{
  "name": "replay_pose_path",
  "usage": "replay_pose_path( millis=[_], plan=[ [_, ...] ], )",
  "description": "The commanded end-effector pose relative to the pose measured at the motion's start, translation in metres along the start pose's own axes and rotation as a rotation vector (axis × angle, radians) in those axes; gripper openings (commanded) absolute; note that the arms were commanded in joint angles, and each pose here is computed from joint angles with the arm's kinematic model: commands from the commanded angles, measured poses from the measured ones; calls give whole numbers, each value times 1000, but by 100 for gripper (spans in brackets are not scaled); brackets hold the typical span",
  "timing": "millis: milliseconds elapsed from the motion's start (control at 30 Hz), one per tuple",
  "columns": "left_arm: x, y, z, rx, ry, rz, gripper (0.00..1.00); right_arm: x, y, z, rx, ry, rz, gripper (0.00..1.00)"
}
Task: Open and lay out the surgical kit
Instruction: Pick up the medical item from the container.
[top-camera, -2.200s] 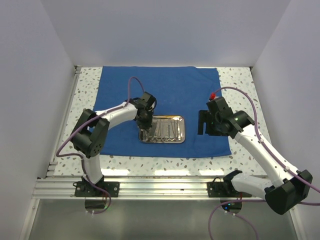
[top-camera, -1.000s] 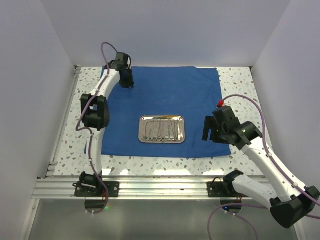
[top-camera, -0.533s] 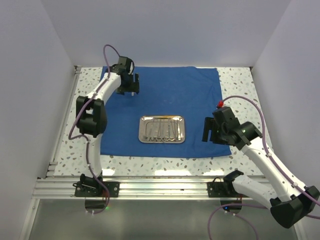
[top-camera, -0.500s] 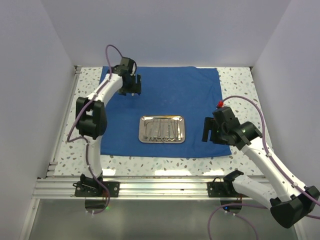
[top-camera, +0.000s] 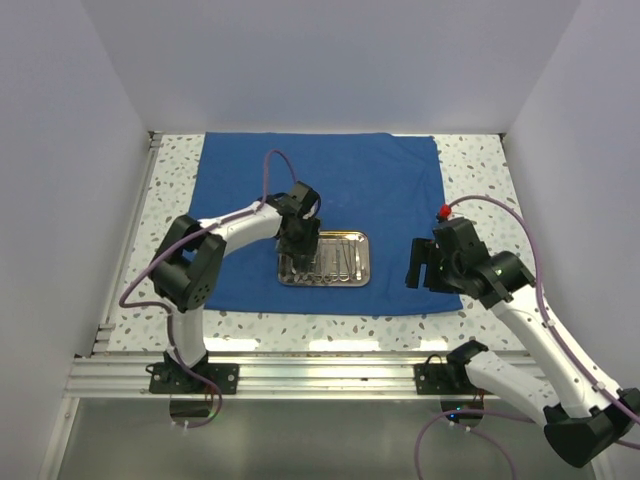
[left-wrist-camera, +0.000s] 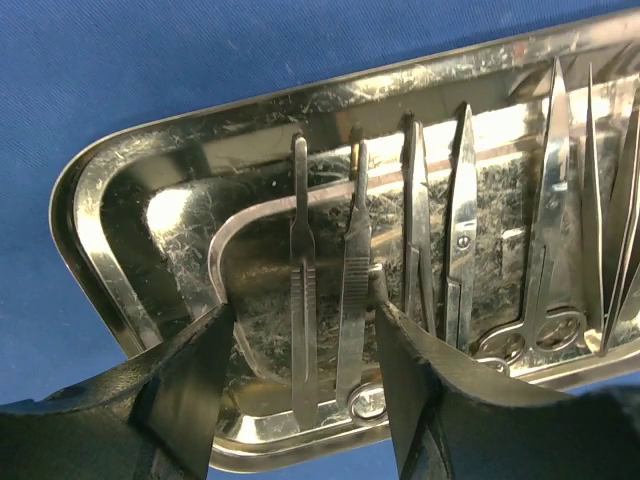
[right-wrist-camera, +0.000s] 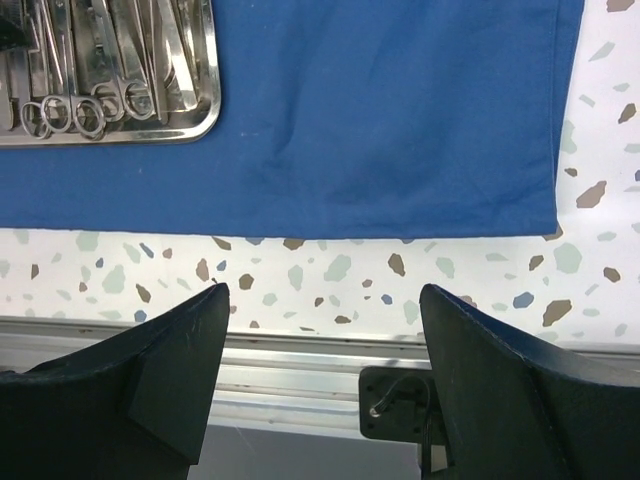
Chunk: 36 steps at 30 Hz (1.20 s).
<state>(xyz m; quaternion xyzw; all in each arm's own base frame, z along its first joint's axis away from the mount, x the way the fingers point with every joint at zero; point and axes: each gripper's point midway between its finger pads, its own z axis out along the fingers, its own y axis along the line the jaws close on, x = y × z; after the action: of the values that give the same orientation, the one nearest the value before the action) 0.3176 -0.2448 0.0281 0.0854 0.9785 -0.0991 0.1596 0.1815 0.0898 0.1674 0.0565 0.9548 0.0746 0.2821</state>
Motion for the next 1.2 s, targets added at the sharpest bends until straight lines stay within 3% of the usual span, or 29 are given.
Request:
replay_pose_path(
  millis=[0, 267, 567, 1167],
  plan=[
    [-33, -14, 7, 15, -112, -42, 62, 1, 0, -17, -25, -4, 5, 81],
    [-68, -16, 21, -48, -144, -35, 56, 7, -10, -30, -11, -14, 10, 80],
    [-101, -30, 0, -21, -211, -31, 50, 14, -16, -31, 5, -6, 14, 81],
    [-76, -11, 15, -90, -145, -13, 41, 15, -17, -25, 25, 6, 16, 81]
  ],
)
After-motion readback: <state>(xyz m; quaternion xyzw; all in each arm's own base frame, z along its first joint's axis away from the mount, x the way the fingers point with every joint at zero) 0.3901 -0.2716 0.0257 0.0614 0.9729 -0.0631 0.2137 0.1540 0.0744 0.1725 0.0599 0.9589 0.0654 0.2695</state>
